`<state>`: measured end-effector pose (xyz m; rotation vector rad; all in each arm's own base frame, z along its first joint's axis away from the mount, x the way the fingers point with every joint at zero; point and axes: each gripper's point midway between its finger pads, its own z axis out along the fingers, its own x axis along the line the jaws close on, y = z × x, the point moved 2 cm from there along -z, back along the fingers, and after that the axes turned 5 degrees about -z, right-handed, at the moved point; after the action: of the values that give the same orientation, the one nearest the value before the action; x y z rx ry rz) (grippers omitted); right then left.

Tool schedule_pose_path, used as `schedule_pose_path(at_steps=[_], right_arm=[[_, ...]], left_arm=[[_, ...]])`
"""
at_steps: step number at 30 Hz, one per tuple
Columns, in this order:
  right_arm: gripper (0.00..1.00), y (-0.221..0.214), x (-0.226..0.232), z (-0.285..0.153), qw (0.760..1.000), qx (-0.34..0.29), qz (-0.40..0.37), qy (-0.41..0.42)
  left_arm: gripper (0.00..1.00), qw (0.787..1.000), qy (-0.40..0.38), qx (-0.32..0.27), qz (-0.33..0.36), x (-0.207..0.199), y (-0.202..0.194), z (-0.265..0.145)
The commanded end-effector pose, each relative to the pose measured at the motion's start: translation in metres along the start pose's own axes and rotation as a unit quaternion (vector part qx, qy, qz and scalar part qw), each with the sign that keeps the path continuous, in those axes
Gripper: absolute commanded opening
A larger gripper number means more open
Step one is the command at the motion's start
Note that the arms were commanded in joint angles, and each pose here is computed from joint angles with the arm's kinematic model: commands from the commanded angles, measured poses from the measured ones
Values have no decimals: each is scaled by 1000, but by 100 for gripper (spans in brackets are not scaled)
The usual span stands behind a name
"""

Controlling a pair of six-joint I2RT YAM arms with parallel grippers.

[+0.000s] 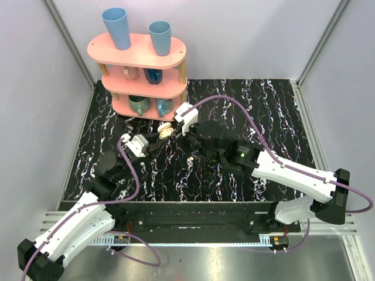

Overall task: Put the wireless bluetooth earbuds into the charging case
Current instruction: Pick up the right earbud from the charging case.

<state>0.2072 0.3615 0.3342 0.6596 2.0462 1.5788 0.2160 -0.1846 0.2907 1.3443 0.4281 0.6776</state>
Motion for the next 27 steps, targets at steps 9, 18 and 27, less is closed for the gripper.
schedule_pose_path(at_steps=[9,18,27], right_arm=[[17,24,12,-4,998,-41,17,43],[18,19,1,9,999,-35,5,2],[19,34,-6,6,998,-61,-19,-11]], left_arm=[[0,999,8,-34,13,4,17,3],[0,999,-11,-49,11,-3,25,-1],[0,999,-15,-47,9,-5,24,-1]])
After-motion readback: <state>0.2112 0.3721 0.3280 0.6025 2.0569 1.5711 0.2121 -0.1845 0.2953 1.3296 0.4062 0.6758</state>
